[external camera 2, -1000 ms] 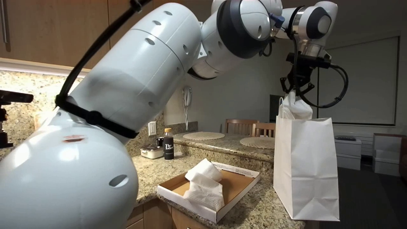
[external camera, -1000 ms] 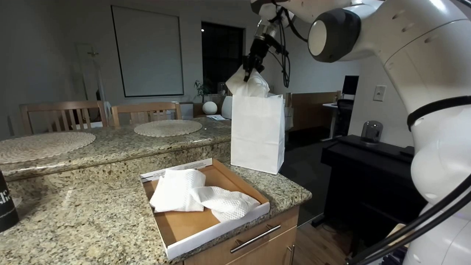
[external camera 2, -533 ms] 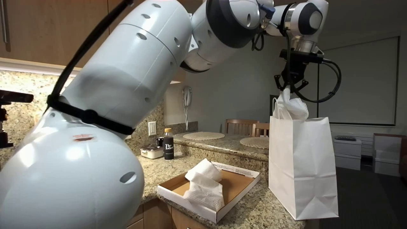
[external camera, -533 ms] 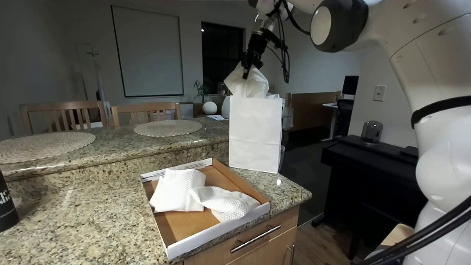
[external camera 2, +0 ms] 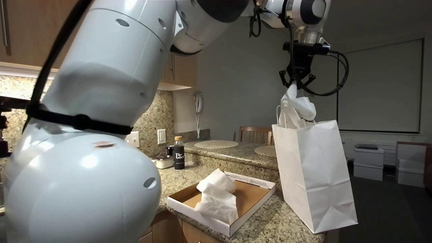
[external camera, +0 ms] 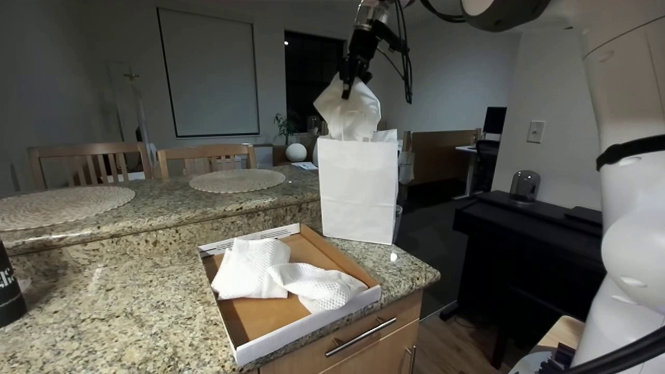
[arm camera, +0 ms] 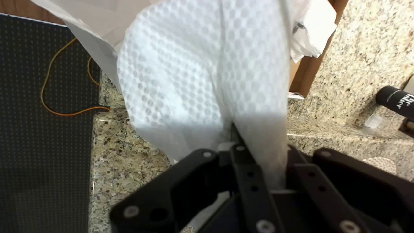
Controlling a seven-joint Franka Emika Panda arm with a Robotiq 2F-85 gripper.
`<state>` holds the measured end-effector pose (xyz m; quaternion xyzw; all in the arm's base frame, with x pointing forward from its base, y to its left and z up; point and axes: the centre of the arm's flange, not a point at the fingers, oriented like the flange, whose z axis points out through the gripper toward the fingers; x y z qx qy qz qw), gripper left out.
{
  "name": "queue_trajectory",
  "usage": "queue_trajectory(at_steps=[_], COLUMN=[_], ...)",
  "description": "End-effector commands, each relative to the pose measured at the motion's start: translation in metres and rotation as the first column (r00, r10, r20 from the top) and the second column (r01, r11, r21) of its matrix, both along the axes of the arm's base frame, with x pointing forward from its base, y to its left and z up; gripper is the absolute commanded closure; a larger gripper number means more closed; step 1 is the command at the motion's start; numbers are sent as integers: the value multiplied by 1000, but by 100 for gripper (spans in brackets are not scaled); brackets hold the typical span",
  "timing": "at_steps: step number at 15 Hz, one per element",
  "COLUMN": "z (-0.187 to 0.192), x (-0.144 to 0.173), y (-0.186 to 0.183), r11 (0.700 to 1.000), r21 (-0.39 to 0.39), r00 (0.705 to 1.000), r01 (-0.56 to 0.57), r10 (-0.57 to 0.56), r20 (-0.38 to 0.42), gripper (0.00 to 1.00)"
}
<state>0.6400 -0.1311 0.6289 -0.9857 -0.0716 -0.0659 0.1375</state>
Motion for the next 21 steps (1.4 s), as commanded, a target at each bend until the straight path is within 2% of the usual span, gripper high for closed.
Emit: queue_trajectory(at_steps=[1, 5, 11, 16, 19, 21], z=[-1, 4, 1, 16, 22, 21], x=[-38, -38, -39, -46, -51, -53], y=[17, 26, 35, 43, 51, 54], r11=[998, 992, 981, 963, 954, 951], r21=[-9, -1, -2, 11, -17, -40], r00=[996, 976, 945, 878, 857, 863], r01=[64, 127, 195, 270, 299, 306], r10=[-63, -125, -187, -250, -261, -259], r20=[62, 179, 268, 409, 445, 434], gripper=[93, 93, 93, 93, 93, 93])
